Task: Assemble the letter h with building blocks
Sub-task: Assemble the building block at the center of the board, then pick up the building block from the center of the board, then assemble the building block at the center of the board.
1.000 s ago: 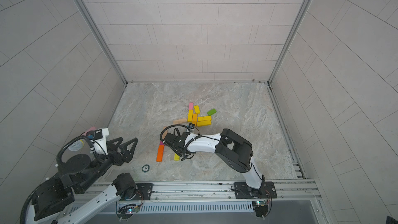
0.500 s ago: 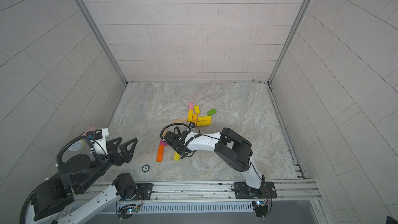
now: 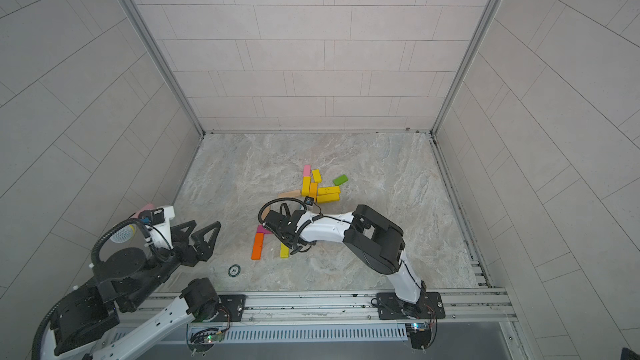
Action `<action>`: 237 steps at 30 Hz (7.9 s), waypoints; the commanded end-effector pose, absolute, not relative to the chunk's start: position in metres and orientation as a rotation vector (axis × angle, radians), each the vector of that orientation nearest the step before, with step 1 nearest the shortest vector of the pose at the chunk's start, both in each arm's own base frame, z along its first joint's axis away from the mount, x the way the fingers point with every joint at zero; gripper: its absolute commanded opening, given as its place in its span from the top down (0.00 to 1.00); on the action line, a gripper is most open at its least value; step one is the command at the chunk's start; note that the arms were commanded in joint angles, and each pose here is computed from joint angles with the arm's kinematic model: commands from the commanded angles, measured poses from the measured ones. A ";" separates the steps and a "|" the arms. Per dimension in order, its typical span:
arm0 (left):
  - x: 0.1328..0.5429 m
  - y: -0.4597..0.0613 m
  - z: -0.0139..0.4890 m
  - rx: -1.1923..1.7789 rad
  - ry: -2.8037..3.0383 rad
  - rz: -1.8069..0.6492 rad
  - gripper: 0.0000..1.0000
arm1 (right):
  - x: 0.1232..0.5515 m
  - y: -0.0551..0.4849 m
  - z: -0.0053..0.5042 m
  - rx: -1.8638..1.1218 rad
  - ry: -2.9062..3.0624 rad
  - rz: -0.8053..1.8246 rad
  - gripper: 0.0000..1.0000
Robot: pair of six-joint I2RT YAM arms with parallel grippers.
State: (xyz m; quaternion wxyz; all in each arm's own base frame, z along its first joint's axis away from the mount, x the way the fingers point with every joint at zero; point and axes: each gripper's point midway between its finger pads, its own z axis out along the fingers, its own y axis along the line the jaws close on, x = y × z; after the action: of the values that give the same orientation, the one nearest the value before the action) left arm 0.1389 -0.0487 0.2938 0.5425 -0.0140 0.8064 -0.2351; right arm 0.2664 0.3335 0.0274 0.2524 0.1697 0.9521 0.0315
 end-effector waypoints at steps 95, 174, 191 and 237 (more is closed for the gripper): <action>0.131 -0.033 0.314 -0.039 1.864 -0.540 0.00 | 0.243 0.384 0.032 0.109 2.651 0.747 0.14; 0.508 -0.251 0.021 0.252 2.623 0.039 0.53 | 0.228 0.152 0.105 0.099 2.524 0.453 0.35; 0.430 -0.304 0.165 0.499 2.347 -0.286 0.72 | 0.229 0.107 0.118 0.380 2.400 0.452 0.34; 0.182 -0.354 0.191 0.742 2.096 -0.638 0.18 | 0.208 0.096 0.131 0.342 2.375 0.562 0.14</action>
State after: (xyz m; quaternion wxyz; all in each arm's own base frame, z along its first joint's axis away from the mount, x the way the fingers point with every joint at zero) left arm 0.1807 -0.3665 0.1332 0.3462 0.3301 0.8520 -0.2128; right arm 0.2103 0.0727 0.1413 0.3629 0.1913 0.8934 0.1831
